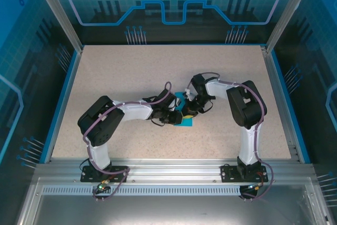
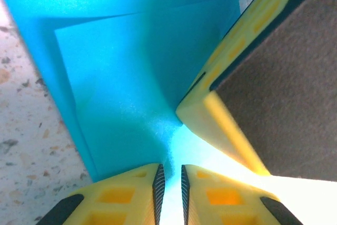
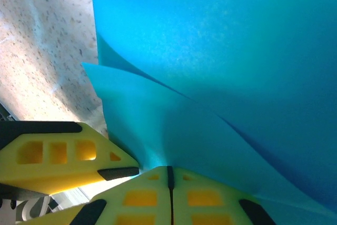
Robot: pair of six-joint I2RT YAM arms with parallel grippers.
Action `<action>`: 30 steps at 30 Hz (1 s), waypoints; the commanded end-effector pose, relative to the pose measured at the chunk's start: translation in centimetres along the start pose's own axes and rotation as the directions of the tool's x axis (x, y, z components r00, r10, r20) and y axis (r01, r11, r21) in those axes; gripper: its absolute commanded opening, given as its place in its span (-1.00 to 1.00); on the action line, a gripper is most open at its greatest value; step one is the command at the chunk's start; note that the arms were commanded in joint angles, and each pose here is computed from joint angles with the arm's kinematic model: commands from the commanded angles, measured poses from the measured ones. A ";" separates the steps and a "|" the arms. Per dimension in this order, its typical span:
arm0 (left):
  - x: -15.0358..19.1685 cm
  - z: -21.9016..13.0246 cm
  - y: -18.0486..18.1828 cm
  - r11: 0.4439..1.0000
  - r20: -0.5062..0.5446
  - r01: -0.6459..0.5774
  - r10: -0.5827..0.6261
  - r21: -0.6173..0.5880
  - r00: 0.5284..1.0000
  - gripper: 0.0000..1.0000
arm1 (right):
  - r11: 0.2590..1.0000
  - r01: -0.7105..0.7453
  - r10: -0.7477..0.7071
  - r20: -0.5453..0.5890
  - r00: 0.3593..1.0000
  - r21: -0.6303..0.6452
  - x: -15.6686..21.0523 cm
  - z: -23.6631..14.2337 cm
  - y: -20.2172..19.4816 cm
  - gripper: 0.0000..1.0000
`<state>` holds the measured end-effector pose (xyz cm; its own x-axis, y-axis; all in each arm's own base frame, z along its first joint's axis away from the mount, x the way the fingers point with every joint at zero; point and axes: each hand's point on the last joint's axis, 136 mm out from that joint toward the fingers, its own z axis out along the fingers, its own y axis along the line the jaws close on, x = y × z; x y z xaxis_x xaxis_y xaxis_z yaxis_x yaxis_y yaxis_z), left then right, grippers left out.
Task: Fold a paper plane with a square sheet of paper (fold left side to right side)
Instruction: Fold the triangle a second time at the center of the table.
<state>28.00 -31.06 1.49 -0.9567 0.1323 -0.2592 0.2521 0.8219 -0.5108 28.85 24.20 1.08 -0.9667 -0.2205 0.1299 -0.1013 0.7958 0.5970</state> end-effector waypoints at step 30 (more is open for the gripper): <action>-2.6 -6.5 -0.2 0.998 0.074 -0.020 0.024 -0.057 0.997 0.34 | 0.999 -0.038 0.044 0.408 0.912 -0.023 -3.1 -12.0 -4.6 -0.05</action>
<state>28.59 -29.13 6.56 -0.9428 0.1152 -0.3130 0.2640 0.8311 -0.4894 34.72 13.93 5.52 -0.9944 0.0442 -0.0965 -0.0177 0.8275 0.5612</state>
